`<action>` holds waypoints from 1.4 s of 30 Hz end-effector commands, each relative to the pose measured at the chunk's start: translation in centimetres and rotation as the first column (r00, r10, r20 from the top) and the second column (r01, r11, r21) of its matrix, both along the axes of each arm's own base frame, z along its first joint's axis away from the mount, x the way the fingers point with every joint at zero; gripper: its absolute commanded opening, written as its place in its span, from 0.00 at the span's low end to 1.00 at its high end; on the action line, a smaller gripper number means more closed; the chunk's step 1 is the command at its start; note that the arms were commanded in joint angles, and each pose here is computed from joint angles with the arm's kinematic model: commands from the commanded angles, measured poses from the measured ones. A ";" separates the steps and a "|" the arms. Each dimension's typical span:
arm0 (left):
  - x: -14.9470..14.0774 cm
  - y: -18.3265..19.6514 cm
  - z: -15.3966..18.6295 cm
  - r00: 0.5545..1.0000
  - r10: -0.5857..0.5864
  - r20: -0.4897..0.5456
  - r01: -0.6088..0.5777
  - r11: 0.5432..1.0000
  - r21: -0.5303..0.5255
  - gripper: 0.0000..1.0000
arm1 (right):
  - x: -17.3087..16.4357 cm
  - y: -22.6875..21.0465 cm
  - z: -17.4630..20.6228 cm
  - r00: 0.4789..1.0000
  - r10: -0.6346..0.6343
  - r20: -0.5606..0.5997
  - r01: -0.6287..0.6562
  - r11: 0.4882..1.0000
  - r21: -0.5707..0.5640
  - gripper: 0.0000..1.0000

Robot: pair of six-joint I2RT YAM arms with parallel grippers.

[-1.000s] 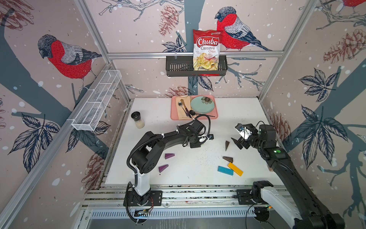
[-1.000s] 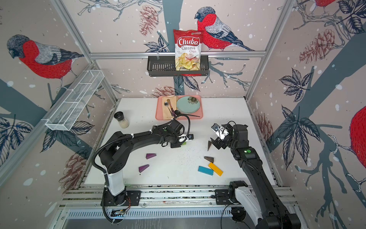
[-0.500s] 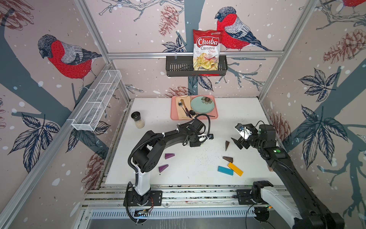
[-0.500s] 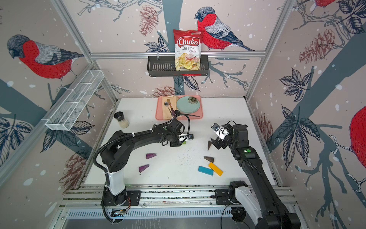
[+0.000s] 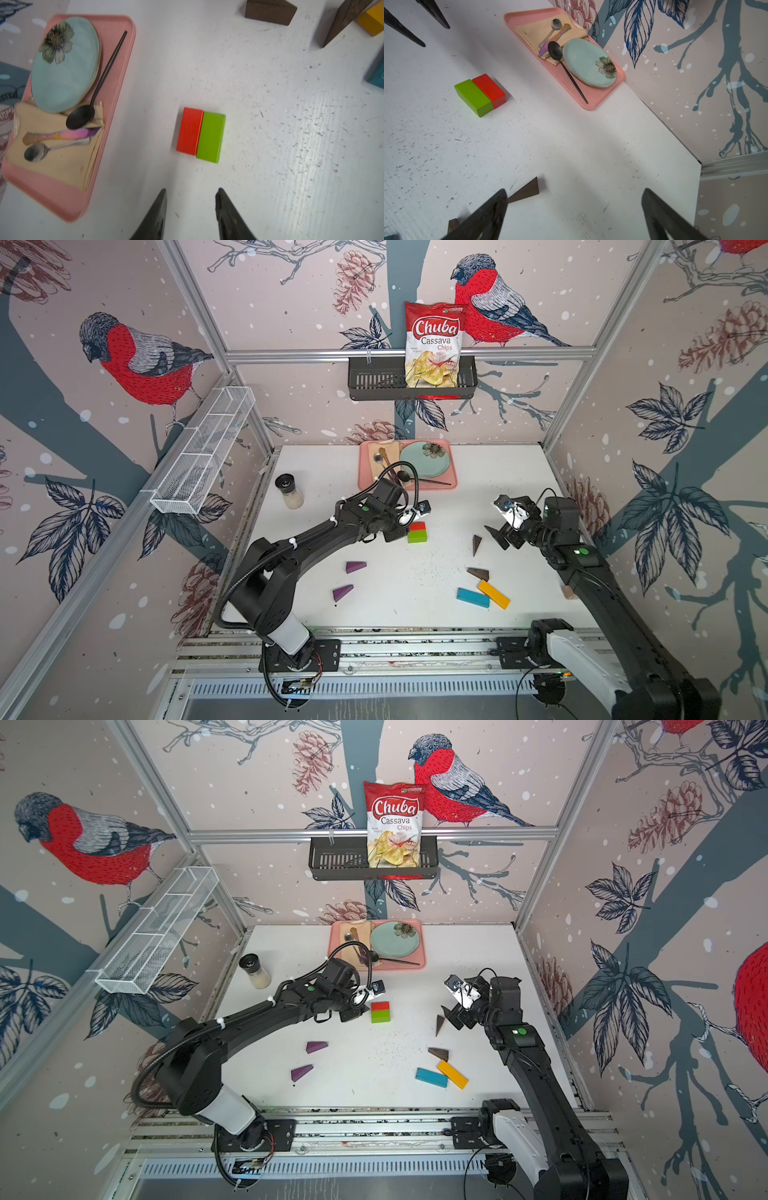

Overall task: Assemble a small pinwheel with building blocks
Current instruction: Pick up the building block from the center of the board.

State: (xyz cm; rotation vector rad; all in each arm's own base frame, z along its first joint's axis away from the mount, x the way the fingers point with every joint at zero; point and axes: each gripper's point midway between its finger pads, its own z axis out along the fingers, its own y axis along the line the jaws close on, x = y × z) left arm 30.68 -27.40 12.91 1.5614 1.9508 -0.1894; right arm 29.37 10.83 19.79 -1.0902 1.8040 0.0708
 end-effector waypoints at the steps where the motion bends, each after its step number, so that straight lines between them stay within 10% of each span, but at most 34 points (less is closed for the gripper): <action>1: -2.1 4.3 -0.6 0.981 0.176 -0.078 -0.168 0.981 0.095 0.40 | 0.0 2.5 2.0 0.996 0.086 0.018 -0.087 0.992 0.091 0.99; 16: -9.7 14.0 -4.4 0.955 0.266 -0.130 -0.201 0.905 0.375 0.44 | -2.8 11.6 0.1 0.941 0.332 -0.063 -0.318 0.933 0.169 0.99; 42: -8.8 14.8 -6.6 0.967 0.186 -0.176 -0.149 0.967 0.207 0.48 | -2.5 11.2 -0.4 0.955 0.286 -0.076 -0.271 0.949 0.164 0.99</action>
